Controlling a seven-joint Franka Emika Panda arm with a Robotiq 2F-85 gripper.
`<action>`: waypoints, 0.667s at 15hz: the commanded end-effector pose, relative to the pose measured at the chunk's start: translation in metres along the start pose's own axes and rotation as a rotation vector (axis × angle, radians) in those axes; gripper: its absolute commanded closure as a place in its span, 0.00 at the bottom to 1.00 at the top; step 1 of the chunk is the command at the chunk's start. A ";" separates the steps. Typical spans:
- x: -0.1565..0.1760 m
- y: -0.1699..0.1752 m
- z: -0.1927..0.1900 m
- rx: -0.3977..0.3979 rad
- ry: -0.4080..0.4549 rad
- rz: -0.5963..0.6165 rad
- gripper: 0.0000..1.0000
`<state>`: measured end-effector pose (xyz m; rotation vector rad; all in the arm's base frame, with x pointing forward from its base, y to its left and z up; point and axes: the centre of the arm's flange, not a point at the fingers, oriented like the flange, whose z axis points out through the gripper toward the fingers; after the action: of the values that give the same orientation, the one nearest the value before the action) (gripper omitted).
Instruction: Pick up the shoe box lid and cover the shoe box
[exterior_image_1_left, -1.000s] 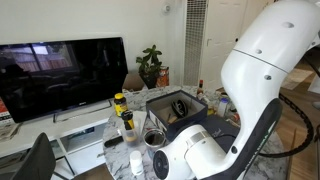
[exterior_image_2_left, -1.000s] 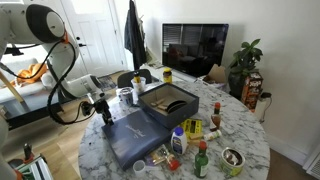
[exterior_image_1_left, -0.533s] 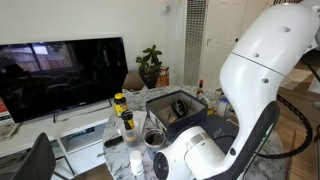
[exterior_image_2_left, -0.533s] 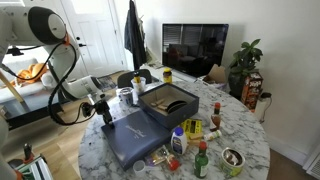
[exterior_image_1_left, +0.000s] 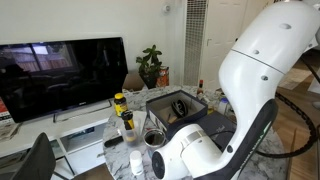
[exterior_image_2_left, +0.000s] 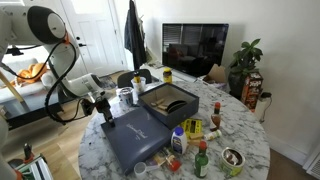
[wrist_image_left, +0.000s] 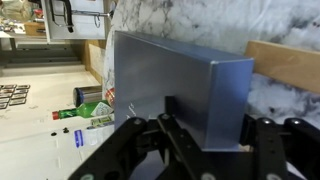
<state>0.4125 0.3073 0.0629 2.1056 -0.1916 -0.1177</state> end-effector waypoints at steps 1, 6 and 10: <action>-0.004 0.012 -0.005 -0.048 0.003 0.030 0.56; -0.007 0.030 -0.008 -0.100 -0.020 0.052 0.81; -0.012 0.048 -0.010 -0.147 -0.031 0.070 0.89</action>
<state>0.4097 0.2995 0.0942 1.9795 -0.2469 -0.1219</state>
